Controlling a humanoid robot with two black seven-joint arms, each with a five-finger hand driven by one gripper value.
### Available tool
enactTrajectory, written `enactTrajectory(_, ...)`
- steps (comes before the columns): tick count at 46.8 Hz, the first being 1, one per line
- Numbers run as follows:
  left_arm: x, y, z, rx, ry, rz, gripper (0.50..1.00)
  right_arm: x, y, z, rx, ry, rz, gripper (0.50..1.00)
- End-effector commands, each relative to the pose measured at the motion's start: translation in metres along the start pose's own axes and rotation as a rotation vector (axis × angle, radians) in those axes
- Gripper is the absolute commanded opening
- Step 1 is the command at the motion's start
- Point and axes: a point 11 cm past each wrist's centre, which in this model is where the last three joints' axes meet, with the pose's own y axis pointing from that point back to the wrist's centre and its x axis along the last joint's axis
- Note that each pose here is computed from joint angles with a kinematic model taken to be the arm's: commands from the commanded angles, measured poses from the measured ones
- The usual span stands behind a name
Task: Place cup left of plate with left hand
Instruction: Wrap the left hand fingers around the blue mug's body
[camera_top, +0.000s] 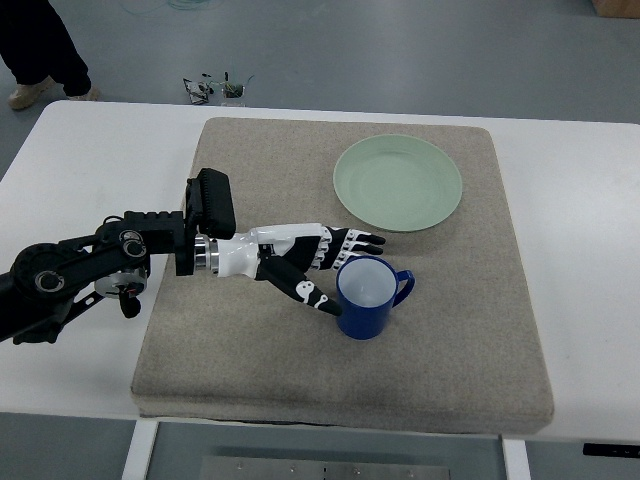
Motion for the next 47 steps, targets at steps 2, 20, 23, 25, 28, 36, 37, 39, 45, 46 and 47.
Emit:
enactTrajectory(2, -0.001, -0.005, -0.001, 0.004, -0.010, -0.008, 0.994, 0.000, 0.000, 0.000, 0.000, 0.000, -0.001, 0.934)
enactTrajectory(20, -0.004, -0.024, -0.005, 0.012, -0.013, -0.019, 0.994, 0.000, 0.000, 0.000, 0.000, 0.000, 0.000, 0.934)
enactTrajectory(23, -0.005, -0.027, -0.006, 0.012, -0.011, -0.021, 0.994, 0.000, 0.000, 0.000, 0.000, 0.000, -0.001, 0.934)
enactTrajectory(25, -0.004, -0.027, -0.007, 0.015, -0.011, -0.018, 0.994, 0.000, 0.000, 0.000, 0.000, 0.000, 0.000, 0.934)
enactTrajectory(28, -0.005, -0.030, -0.008, 0.017, -0.011, -0.019, 0.994, 0.000, 0.000, 0.000, 0.000, 0.000, 0.000, 0.934)
enactTrajectory(36, -0.005, -0.034, -0.009, 0.015, -0.011, -0.019, 0.994, 0.000, 0.000, 0.000, 0.000, 0.000, 0.000, 0.934)
enactTrajectory(37, -0.005, -0.034, -0.009, 0.015, -0.011, -0.019, 0.994, 0.000, 0.000, -0.001, 0.001, 0.000, 0.000, 0.934)
enactTrajectory(39, -0.004, -0.034, -0.007, 0.011, -0.010, -0.016, 0.994, 0.000, 0.000, 0.000, 0.000, 0.000, -0.001, 0.934)
enactTrajectory(45, -0.007, -0.037, -0.007, 0.007, -0.009, -0.024, 0.994, 0.000, 0.000, 0.000, 0.000, 0.000, 0.000, 0.934)
enactTrajectory(46, -0.007, -0.037, -0.007, 0.009, -0.009, -0.025, 0.994, 0.000, 0.000, 0.000, 0.000, 0.000, 0.000, 0.934)
enactTrajectory(47, -0.007, -0.037, -0.007, 0.008, -0.009, -0.026, 0.992, 0.000, 0.000, 0.000, 0.000, 0.000, 0.000, 0.934)
